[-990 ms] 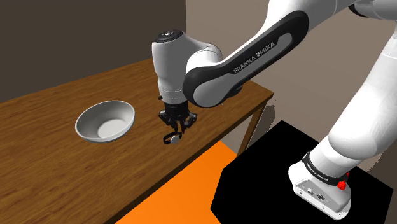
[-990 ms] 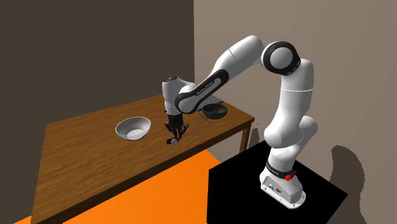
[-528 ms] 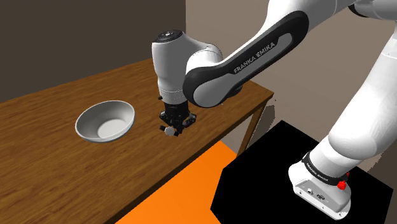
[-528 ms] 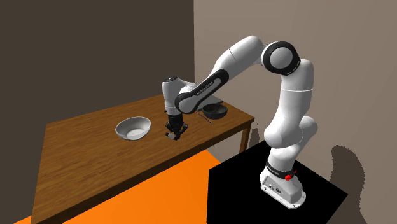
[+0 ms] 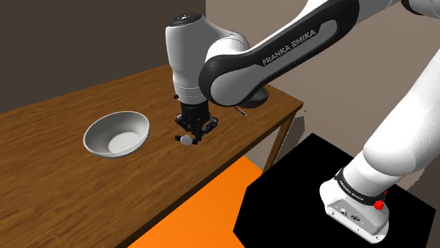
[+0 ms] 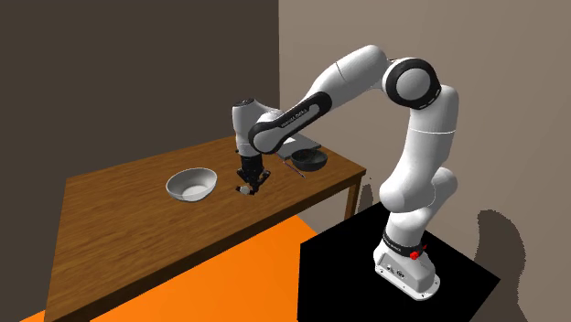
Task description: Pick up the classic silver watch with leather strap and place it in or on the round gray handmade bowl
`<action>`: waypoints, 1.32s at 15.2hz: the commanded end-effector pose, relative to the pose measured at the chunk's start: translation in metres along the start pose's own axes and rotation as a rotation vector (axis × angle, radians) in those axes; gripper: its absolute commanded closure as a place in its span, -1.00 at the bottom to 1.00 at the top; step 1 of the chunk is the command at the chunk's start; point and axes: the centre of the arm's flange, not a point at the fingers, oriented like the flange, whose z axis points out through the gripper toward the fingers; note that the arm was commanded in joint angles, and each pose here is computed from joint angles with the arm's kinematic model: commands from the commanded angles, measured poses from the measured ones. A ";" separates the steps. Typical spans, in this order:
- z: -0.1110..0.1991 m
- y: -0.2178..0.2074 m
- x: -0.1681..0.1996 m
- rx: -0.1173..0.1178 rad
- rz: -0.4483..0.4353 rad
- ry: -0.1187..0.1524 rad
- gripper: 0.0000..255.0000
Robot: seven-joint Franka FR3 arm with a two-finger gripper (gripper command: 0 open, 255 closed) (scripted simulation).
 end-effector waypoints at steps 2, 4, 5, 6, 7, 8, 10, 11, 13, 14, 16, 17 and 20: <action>-0.017 0.001 0.000 0.000 0.000 0.000 1.00; -0.027 0.001 0.001 0.000 0.000 0.000 1.00; -0.032 0.001 0.001 0.000 0.000 0.000 1.00; -0.038 0.001 0.001 0.000 0.000 0.000 1.00; -0.043 0.001 0.001 0.000 0.000 0.000 1.00; -0.048 0.002 0.002 0.000 0.000 0.000 1.00; -0.059 0.002 0.002 0.000 0.000 0.000 1.00; -0.064 0.002 0.002 0.000 0.000 0.000 1.00; -0.075 0.002 0.003 0.000 0.000 0.000 1.00; -0.080 0.002 0.003 0.000 0.000 0.000 1.00; -0.090 0.003 0.003 0.000 0.000 0.000 1.00; -0.096 0.003 0.004 0.000 0.000 0.000 1.00; -0.112 0.003 0.004 0.000 0.000 0.000 1.00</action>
